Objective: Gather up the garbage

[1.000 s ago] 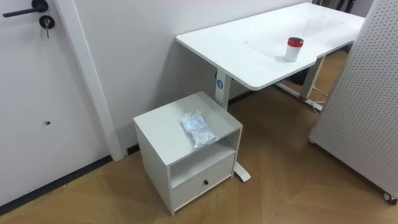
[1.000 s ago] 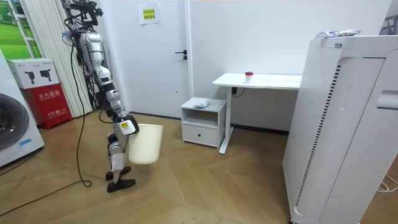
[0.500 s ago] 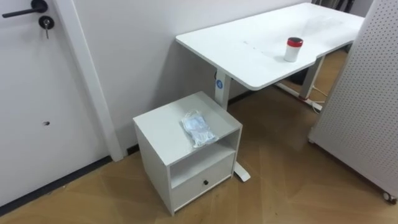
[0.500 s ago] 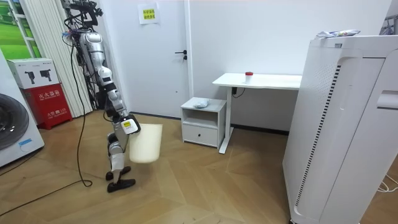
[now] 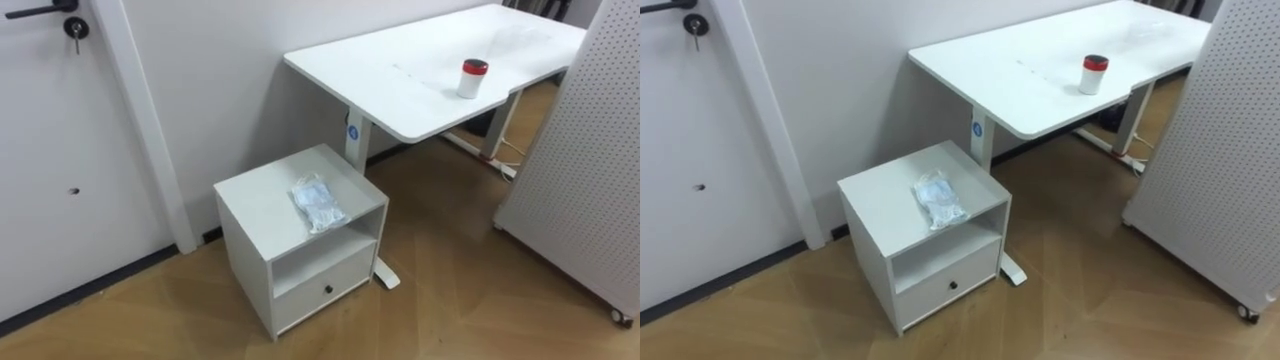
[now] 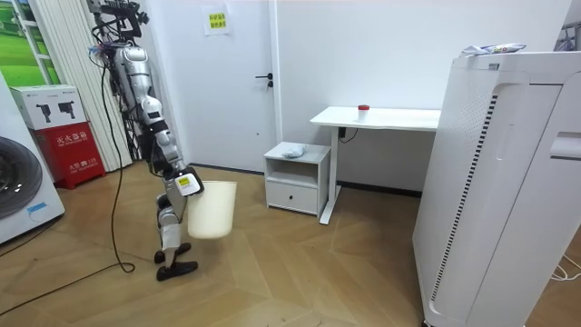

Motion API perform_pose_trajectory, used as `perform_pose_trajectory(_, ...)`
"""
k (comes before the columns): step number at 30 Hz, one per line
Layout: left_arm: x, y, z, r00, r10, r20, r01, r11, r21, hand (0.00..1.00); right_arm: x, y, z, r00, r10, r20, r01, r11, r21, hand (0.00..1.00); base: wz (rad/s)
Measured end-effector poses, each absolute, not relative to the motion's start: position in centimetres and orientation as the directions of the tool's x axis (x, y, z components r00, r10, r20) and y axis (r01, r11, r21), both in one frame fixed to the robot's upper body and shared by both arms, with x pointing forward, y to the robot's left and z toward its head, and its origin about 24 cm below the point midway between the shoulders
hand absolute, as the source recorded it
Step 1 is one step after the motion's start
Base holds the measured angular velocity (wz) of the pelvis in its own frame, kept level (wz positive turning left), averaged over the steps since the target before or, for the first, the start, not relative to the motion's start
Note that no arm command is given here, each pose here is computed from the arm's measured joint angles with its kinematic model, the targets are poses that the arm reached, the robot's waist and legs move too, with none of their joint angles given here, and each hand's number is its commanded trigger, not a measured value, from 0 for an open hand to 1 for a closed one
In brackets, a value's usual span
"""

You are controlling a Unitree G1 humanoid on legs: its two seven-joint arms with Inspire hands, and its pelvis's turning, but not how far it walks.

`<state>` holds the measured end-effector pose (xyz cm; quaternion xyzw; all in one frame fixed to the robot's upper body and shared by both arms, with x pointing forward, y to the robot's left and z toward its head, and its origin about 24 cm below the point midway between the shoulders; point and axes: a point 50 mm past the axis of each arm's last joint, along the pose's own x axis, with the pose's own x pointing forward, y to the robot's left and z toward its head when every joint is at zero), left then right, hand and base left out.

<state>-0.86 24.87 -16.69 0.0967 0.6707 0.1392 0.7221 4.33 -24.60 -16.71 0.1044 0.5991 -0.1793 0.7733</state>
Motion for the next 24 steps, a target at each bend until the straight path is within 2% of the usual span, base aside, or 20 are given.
perform_pose_trajectory(4,0.4,24.9,-16.7,0.087,0.325,-0.942,-0.046,0.946,0.322,0.0,4.7,-24.6,-16.7,0.232,-0.144,-0.962,0.391,0.92,-0.044,1.0,0.1)
perform_pose_trajectory(15,0.0,25.3,-16.6,0.054,0.318,-0.947,0.007,0.948,0.319,0.0,5.7,-25.3,-16.3,0.259,-0.153,-0.954,0.357,0.933,-0.053,1.0,0.0)
perform_pose_trajectory(18,0.0,24.9,-16.7,0.054,0.301,-0.952,0.05,0.952,0.303,0.0,4.3,-26.1,-16.3,0.208,-0.192,-0.959,0.397,0.913,-0.096,1.0,0.3)
perform_pose_trajectory(24,-2.4,25.1,-16.6,0.009,0.304,-0.953,0.025,0.952,0.304,0.0,3.9,-26.2,-16.3,0.197,-0.207,-0.958,0.345,0.93,-0.13,1.0,-0.44)
